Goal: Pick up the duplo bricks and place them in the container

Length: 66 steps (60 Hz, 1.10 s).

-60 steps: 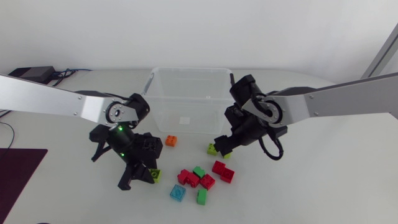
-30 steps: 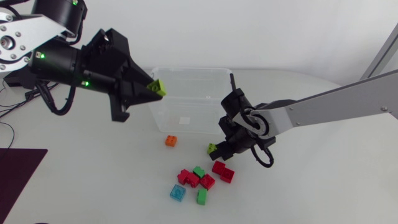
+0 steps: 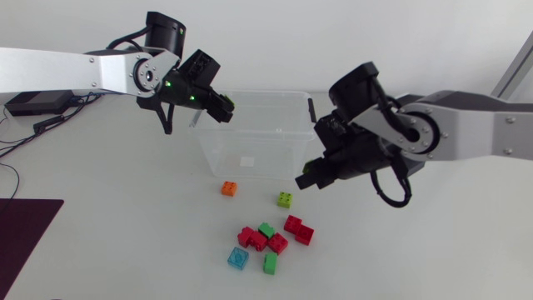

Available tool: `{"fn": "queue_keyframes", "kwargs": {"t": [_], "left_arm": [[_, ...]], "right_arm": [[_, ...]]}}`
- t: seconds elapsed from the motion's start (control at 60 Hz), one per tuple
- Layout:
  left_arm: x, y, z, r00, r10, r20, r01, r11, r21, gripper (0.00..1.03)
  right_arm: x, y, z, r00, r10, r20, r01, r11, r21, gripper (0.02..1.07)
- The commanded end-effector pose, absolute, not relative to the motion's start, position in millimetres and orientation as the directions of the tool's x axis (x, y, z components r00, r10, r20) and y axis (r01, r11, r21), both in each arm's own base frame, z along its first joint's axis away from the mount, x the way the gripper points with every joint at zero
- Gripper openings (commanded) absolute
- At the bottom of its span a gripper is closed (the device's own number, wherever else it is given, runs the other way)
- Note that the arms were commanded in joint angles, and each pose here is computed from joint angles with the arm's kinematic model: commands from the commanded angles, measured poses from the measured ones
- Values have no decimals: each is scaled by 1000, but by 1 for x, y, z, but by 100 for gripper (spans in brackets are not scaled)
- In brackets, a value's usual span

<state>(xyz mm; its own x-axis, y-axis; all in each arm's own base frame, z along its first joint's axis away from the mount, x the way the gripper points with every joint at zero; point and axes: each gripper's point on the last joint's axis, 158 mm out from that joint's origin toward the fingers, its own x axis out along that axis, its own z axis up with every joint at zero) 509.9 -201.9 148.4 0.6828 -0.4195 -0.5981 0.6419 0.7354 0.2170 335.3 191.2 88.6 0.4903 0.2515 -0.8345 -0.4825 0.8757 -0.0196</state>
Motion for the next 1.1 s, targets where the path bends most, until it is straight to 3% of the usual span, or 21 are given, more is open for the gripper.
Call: {"fn": "queue_keyframes", "kwargs": {"t": [0.0, 0.133, 0.267, 0.433, 0.55, 0.65, 0.683, 0.717, 0.767, 0.933, 1.083], "left_arm": [[516, -204, 158, 704, -413, -578, 608, 770, 190, 99], [491, -183, 188, 737, -394, -549, 577, 789, 209, 99], [442, -146, 187, 701, -347, -624, 568, 800, 193, 99], [386, -124, 131, 567, -301, -767, 589, 798, 123, 99], [348, -134, 86, 466, -286, -837, 621, 780, 79, 99], [340, -137, 63, 411, -270, -871, 590, 807, 29, 99], [337, -140, 51, 379, -263, -887, 577, 817, 4, 99], [336, -142, 45, 365, -260, -894, 576, 817, -2, 99], [338, -143, 38, 357, -241, -903, 547, 837, -7, 99], [347, -161, 14, 306, -230, -924, 555, 832, -24, 99], [362, -176, -3, 288, -230, -929, 537, 842, -42, 98]], "right_arm": [[348, 193, 123, 545, 274, -793, -477, 878, -25, 33], [367, 196, 162, 611, 299, -733, -463, 886, -24, 33], [392, 200, 192, 674, 317, -667, -446, 894, -26, 33], [419, 213, 201, 708, 330, -625, -444, 895, -30, 35], [441, 228, 193, 725, 325, -607, -447, 893, -56, 36], [452, 236, 184, 727, 328, -603, -450, 891, -58, 39], [458, 239, 181, 735, 326, -594, -446, 893, -62, 60], [461, 240, 178, 736, 320, -596, -443, 894, -66, 72], [464, 240, 172, 737, 308, -602, -435, 898, -72, 103], [461, 236, 189, 799, 287, -529, -402, 909, -113, 103], [432, 225, 207, 821, 300, -486, -403, 907, -122, 103]]}}
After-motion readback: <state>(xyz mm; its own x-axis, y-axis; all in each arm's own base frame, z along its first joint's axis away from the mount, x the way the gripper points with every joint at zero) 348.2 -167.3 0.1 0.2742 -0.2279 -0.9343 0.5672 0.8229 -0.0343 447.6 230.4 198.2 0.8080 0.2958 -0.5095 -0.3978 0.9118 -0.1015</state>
